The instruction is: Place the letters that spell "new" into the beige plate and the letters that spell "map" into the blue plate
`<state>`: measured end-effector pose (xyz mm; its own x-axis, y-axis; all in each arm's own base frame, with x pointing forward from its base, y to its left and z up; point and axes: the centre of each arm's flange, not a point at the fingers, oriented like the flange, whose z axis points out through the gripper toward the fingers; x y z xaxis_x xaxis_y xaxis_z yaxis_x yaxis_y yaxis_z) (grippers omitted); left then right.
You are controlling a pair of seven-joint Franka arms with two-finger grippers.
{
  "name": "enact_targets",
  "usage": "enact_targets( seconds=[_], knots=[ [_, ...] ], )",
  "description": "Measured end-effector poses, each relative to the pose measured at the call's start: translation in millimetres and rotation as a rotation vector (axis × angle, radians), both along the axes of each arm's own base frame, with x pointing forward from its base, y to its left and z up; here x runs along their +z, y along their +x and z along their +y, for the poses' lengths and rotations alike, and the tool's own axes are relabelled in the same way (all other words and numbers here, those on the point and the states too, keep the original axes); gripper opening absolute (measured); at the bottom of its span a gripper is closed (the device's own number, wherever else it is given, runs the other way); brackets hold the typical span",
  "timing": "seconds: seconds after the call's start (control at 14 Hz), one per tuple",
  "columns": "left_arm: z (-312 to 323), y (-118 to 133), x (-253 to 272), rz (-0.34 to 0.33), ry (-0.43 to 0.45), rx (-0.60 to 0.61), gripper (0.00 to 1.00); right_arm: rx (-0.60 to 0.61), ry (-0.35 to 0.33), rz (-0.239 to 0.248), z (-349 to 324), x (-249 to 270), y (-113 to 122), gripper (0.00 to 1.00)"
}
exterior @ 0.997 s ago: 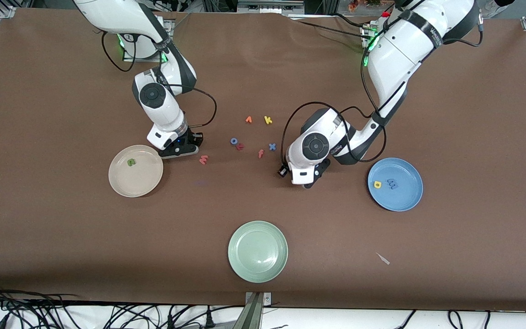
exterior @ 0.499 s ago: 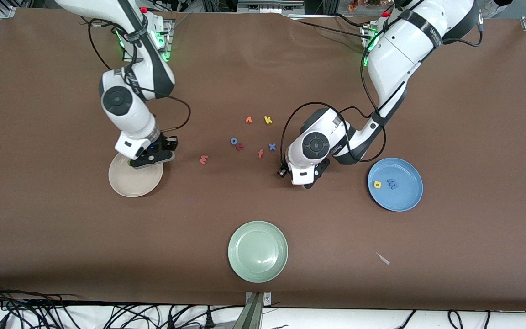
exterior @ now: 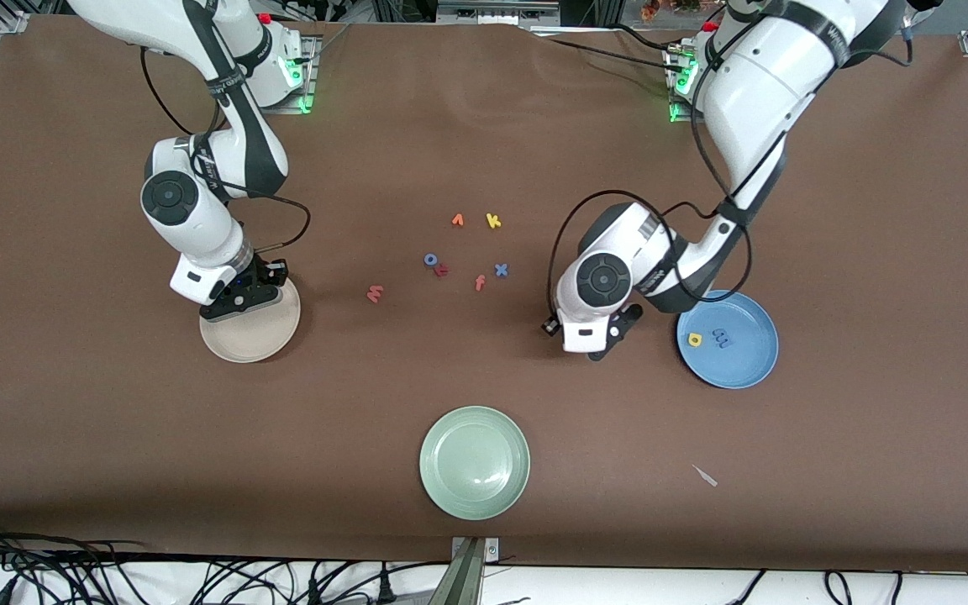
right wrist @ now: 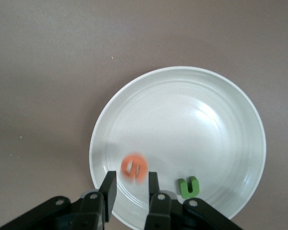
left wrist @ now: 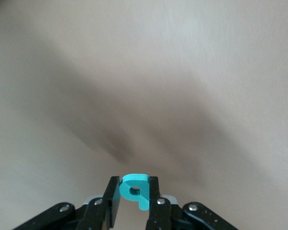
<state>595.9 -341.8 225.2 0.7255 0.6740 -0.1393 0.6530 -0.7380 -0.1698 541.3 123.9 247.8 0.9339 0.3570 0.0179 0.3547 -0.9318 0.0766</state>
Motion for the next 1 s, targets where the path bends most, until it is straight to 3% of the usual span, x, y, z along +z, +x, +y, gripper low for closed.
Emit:
enact_targets(
  seconds=[0.21,0.57,1.0],
  knots=[
    [49.5,12.3,24.8,0.05,0.065,-0.182,0.28,0.001,0.0,0.001,0.5,-1.8,-0.5,0.56],
    [170.1,46.2,34.8,0.138,-0.002,-0.401,0.28,-0.047,0.034,-0.009,42.8,-1.1,-7.3,0.56],
    [292.7,57.1,12.2,0.2,-0.119,-0.534,0.28,-0.167,0.085,-0.019,136.4,-8.5,-16.7,0.56]
  ],
)
